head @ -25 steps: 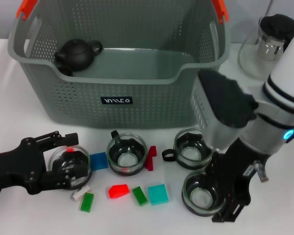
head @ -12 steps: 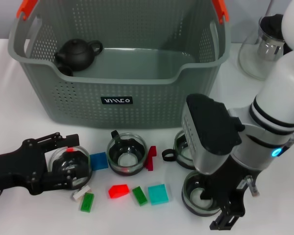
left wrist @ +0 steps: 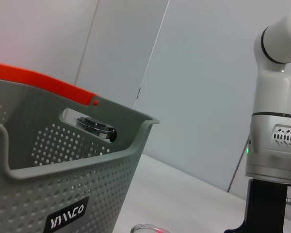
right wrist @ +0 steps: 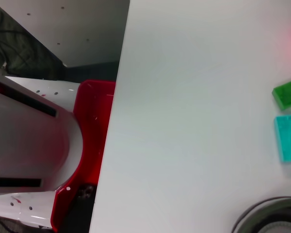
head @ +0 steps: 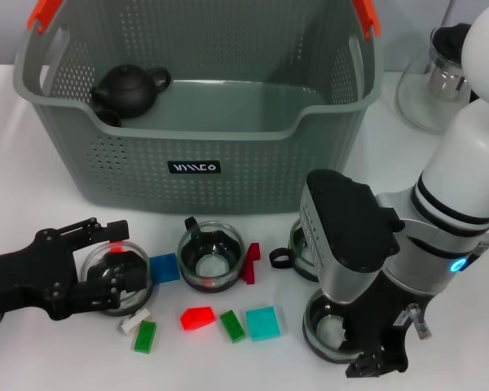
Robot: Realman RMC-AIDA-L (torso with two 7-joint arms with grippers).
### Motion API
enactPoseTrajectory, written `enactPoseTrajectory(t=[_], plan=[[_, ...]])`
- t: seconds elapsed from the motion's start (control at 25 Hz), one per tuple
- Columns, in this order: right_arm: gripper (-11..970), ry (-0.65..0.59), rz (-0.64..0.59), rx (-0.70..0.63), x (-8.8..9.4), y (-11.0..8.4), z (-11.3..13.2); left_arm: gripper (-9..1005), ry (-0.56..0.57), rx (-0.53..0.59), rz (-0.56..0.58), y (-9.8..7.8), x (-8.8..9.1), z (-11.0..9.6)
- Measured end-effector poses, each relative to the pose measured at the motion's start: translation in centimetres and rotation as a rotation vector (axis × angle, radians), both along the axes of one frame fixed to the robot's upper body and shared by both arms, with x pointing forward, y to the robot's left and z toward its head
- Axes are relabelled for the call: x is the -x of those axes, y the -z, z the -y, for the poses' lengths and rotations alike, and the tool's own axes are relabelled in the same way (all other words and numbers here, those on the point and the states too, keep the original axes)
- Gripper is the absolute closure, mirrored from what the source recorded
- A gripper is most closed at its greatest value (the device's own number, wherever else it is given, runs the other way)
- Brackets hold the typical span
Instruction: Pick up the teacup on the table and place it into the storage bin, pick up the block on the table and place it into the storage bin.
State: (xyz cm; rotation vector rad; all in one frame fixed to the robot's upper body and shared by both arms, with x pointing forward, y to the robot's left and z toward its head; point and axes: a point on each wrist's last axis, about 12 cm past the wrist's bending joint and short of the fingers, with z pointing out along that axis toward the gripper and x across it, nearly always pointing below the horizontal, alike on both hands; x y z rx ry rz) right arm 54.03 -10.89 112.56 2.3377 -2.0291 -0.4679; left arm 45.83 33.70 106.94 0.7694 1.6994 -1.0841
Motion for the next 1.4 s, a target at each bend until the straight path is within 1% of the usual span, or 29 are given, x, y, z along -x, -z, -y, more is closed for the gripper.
enactPoseTrajectory(t=[0.28, 0.44, 0.52, 0.64, 0.8, 1.0, 1.2, 1.4], plan=[[767, 0.011, 0.004, 0.002, 0.0, 0.0, 0.1, 123, -0.001, 0.0, 0.0, 0.0, 0.0, 0.0], [848, 0.014, 0.001, -0.006, 0.0, -0.5, 0.1, 123, -0.001, 0.001, 0.0, 0.0, 0.1, 0.0], [857, 0.007, -0.005, -0.018, 0.1, -1.3, 0.1, 123, -0.002, 0.001, 0.0, 0.0, 0.0, 0.0], [871, 0.005, -0.004, -0.059, 0.0, -3.3, 0.4, 123, -0.002, 0.001, -0.001, 0.0, 0.0, 0.0], [893, 0.034, 0.013, -0.128, -0.5, -6.0, 1.7, 123, -0.001, 0.001, 0.0, 0.0, 0.0, 0.0], [899, 0.041, -0.015, -0.238, -0.8, -7.8, 3.5, 123, -0.009, 0.003, 0.001, 0.0, 0.1, -0.1], [900, 0.038, -0.034, -0.359, -0.7, -8.8, 4.0, 123, -0.024, 0.005, 0.005, -0.1, 0.0, -0.4], [900, 0.075, 0.019, -0.639, -1.0, -11.7, 5.2, 123, -0.026, 0.006, 0.007, -0.2, -0.1, -0.5]])
